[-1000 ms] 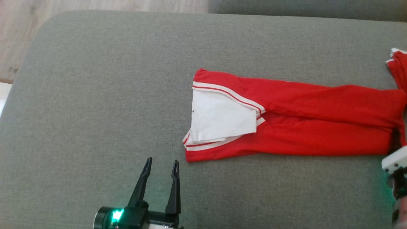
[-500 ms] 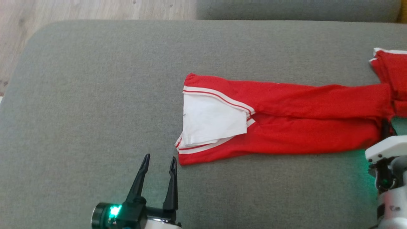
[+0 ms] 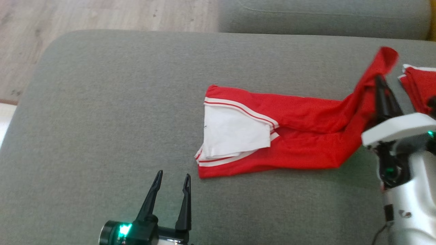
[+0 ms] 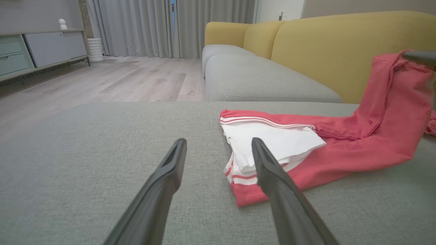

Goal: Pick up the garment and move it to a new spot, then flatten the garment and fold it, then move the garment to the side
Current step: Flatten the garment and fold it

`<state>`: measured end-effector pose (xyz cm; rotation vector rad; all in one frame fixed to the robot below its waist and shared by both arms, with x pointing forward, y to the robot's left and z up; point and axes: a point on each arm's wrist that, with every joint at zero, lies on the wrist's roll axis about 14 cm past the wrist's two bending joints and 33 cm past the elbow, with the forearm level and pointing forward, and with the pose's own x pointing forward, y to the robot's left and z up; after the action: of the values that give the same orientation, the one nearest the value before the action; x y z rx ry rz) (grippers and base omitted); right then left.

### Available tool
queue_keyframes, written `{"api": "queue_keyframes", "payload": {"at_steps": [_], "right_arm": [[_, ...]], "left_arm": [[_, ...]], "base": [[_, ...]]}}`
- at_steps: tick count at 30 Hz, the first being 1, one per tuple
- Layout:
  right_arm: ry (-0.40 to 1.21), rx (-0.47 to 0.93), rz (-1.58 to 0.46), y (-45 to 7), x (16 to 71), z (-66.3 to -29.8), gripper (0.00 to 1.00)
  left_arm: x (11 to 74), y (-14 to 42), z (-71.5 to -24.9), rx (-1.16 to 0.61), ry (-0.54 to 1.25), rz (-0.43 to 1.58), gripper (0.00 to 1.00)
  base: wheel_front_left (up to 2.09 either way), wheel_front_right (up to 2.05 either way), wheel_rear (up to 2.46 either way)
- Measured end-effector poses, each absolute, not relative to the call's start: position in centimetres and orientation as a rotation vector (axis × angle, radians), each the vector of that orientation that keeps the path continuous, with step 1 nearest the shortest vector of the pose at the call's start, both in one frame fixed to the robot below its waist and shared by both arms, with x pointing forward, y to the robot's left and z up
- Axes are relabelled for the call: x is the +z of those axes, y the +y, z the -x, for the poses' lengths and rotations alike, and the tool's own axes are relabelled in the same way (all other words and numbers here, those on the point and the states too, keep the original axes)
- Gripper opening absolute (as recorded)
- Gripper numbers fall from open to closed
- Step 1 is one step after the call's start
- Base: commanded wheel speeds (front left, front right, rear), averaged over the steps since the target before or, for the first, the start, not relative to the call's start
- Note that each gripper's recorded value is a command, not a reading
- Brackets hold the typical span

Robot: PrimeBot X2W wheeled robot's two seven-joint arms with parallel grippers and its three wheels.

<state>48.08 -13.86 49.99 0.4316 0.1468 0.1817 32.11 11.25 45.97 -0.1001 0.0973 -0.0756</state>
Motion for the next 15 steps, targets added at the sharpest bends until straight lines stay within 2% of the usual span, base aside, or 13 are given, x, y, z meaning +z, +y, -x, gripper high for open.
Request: {"api": "queue_keyframes", "payload": {"at_steps": [8,15], "right_arm": [[0.207,0.508,-0.415,-2.2,51.4,-46.4,0.00],[0.306,0.707,-0.367,4.7,49.7,-43.4,0.00]], "left_arm": [[46.0,12.7,-31.3,-0.029,0.095,0.093,1.00],[46.1,14.0,-30.6,0.028,0.092,0.091,1.00]], "base": [[0.00,0.00,0.00],[0.00,0.00,0.00]]}}
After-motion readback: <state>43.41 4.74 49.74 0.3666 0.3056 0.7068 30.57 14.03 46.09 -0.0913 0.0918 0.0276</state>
